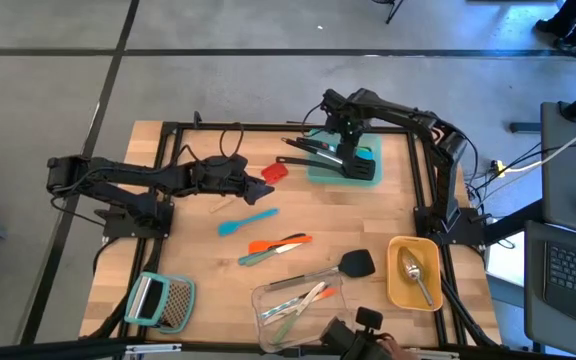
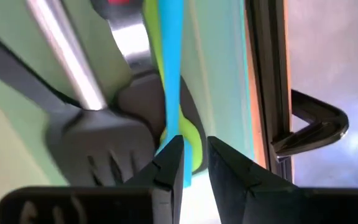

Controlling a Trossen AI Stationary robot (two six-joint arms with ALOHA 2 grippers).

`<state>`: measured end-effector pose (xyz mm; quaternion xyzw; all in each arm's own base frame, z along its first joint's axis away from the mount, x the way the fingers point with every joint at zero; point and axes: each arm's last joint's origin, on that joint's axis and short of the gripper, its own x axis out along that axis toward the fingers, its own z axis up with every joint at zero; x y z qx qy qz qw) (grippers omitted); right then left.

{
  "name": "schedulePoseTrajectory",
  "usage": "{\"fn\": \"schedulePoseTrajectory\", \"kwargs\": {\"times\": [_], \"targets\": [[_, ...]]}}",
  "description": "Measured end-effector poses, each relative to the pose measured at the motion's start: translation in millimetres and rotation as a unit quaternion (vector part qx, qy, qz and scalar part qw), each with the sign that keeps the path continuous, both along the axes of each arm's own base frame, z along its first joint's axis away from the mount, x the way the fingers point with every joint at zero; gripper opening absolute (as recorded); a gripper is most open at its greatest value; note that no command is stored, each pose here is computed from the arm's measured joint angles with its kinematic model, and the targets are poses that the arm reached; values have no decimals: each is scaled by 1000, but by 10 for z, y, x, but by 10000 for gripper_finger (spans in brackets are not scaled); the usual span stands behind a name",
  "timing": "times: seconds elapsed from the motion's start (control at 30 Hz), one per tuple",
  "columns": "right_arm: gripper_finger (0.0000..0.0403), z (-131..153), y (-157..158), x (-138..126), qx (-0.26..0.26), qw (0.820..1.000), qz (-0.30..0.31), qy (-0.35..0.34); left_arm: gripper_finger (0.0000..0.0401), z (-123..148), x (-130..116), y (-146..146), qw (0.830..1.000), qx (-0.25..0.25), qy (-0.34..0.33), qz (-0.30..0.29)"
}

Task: Pick & Place Kitchen Items
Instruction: Put the blue spatula into the yellow bin

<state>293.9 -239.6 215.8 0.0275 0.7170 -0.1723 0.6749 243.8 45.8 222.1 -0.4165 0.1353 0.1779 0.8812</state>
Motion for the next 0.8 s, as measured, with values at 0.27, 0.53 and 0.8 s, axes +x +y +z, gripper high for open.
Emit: {"fn": "schedulePoseTrajectory", "kwargs": {"times": [0.27,0.53,0.8], "targets": [[73,506,-33,144,-2,997,-4,-77,299,0,0,-1,1000,1,0,-2],[73,992,101,314,-10,988,25,-153,299,0,0,-1,1000,1,0,-2],[73,1221,445,505,90,963,87,-240,299,0,1,-3,1000,-1,0,-6]]}}
